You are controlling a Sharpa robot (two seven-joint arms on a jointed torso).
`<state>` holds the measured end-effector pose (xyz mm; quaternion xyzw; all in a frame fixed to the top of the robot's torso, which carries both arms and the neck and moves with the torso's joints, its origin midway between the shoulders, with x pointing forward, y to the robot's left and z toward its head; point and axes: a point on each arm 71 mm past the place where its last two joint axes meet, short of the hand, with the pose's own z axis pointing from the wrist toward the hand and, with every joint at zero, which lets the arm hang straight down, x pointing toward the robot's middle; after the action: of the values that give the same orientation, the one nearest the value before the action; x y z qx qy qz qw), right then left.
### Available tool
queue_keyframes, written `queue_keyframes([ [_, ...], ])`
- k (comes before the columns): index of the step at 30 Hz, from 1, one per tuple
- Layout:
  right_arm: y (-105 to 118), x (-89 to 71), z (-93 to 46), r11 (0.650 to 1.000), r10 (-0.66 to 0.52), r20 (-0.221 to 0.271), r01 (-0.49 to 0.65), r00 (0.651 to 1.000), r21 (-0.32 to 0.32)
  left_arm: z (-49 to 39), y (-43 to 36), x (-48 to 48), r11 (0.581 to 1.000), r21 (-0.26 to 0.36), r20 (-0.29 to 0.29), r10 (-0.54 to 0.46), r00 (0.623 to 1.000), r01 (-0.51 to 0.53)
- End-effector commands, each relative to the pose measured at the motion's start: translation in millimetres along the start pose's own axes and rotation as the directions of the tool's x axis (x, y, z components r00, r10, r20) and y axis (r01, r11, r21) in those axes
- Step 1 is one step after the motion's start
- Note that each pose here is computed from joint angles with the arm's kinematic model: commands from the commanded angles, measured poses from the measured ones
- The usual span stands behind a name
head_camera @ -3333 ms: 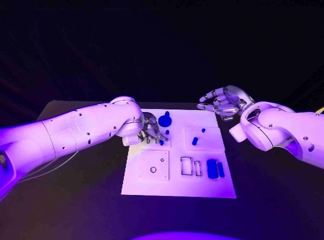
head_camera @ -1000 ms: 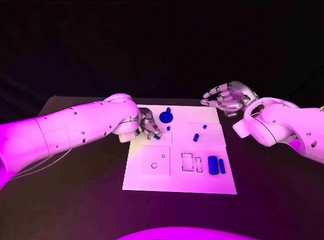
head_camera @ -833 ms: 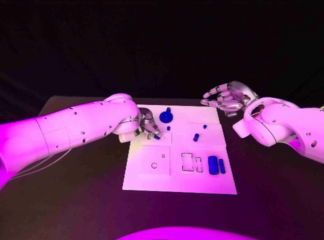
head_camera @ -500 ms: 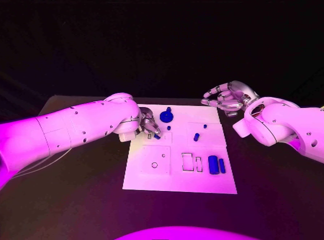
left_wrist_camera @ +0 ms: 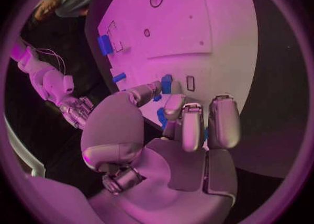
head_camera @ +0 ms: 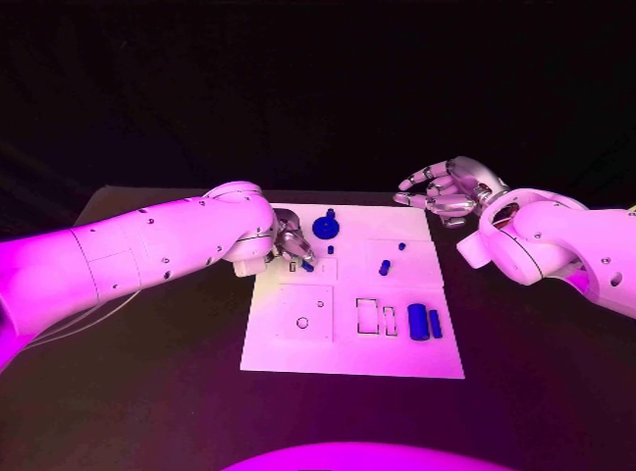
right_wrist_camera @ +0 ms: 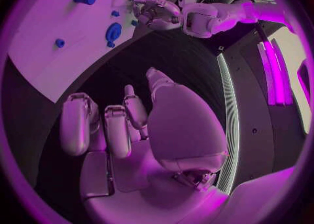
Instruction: Assemble the parts on the task board
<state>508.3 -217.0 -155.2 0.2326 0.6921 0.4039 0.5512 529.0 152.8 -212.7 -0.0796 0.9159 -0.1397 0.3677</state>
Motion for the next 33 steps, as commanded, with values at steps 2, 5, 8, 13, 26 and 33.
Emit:
queue_keyframes([
  [2, 0.2, 0.4, 0.3, 1.000, -0.001, -0.003, 0.001, 1.000, -0.003, 0.5, -0.3, 3.2, 1.000, -0.004, -0.021, 0.017, 1.000, -0.017],
  [5, 0.2, 0.4, 0.4, 1.000, -0.002, -0.004, 0.002, 1.000, -0.003, 0.5, -0.1, 3.5, 1.000, -0.005, -0.026, 0.020, 0.999, -0.020],
  [8, 0.2, 0.4, 0.5, 1.000, -0.002, -0.004, 0.002, 1.000, -0.003, 0.6, 0.3, 3.6, 1.000, -0.007, -0.029, 0.022, 0.999, -0.023],
  [13, 0.1, 0.5, 0.7, 1.000, -0.002, -0.005, 0.002, 1.000, -0.003, 0.6, 0.4, 3.7, 1.000, -0.007, -0.032, 0.024, 0.999, -0.024],
  [26, 0.1, 0.6, 0.7, 1.000, -0.002, -0.006, 0.002, 1.000, -0.003, 0.7, -0.1, 1.5, 1.000, 0.000, -0.002, 0.004, 1.000, -0.004],
  [33, -0.2, 0.2, 0.5, 1.000, -0.002, -0.005, 0.002, 1.000, -0.003, -2.1, -1.2, -0.6, 0.999, 0.026, 0.040, -0.031, 0.999, 0.030],
])
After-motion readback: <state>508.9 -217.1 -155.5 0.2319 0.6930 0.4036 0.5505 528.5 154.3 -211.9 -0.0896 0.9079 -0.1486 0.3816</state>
